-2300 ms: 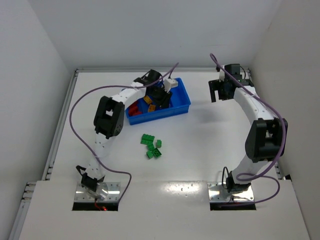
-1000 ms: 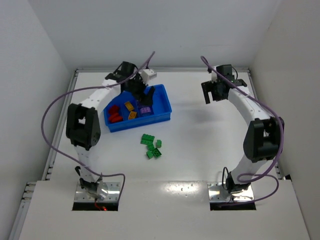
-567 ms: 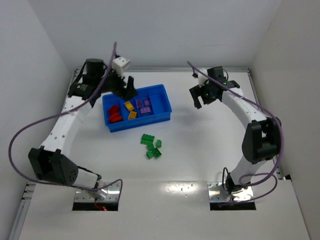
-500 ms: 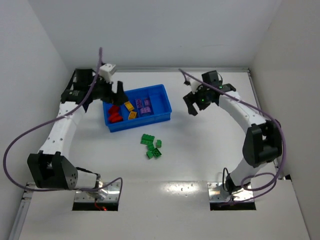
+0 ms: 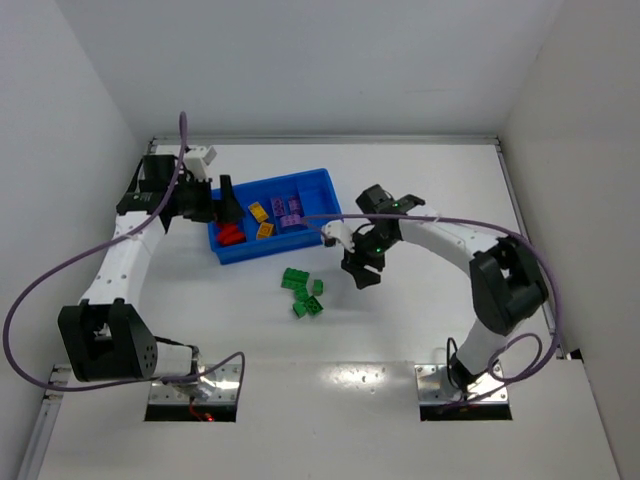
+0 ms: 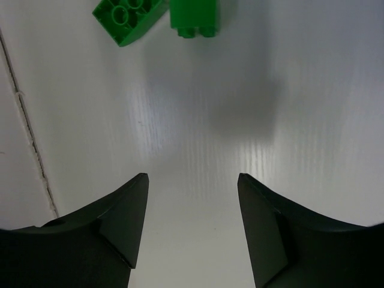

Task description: Sort the legos into containers by color

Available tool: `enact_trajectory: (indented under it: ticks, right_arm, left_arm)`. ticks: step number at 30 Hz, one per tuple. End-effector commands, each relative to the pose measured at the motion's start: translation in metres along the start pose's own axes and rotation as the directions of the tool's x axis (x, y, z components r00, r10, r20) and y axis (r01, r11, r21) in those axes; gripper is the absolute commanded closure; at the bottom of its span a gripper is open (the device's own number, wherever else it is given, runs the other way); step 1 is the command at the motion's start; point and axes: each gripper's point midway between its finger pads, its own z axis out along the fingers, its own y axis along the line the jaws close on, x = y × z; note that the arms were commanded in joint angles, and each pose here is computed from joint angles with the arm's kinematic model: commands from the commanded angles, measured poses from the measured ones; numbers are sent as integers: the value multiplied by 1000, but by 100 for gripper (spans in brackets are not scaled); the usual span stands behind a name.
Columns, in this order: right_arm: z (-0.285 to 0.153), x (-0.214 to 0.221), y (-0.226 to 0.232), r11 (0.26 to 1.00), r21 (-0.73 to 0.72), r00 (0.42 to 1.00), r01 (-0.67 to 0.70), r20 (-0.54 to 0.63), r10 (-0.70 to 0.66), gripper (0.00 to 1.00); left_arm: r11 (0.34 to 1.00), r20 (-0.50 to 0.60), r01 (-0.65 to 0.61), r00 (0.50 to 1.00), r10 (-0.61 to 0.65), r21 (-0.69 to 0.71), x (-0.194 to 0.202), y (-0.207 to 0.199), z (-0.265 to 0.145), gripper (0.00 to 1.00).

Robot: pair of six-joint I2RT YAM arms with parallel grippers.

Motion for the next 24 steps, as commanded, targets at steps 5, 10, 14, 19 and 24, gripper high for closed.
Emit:
enact_trajectory:
  ticks: [5,10,14,19,24]
  right_arm:
    - [43,-18,10,996,-77,997,54,-47,-57,46]
    - [67,-31,14,998,-63,997,-8,-75,4,47]
    - [84,-41,18,998,-49,995,-31,-91,26,47]
    - [101,-52,15,999,-23,995,-34,-91,32,47]
    - [110,-69,5,999,-13,997,-33,-69,32,47]
  left_arm:
    - [1000,44,2,999,-1,-12,-7,3,-2,1]
    - [997,68,26,997,-21,-70,-11,13,0,1]
    - [994,42,31,999,-27,-101,-5,22,5,1]
    - [992,20,14,1000,-12,-128,-2,32,7,1]
    - [990,19,5,1000,-3,-138,-4,33,5,1]
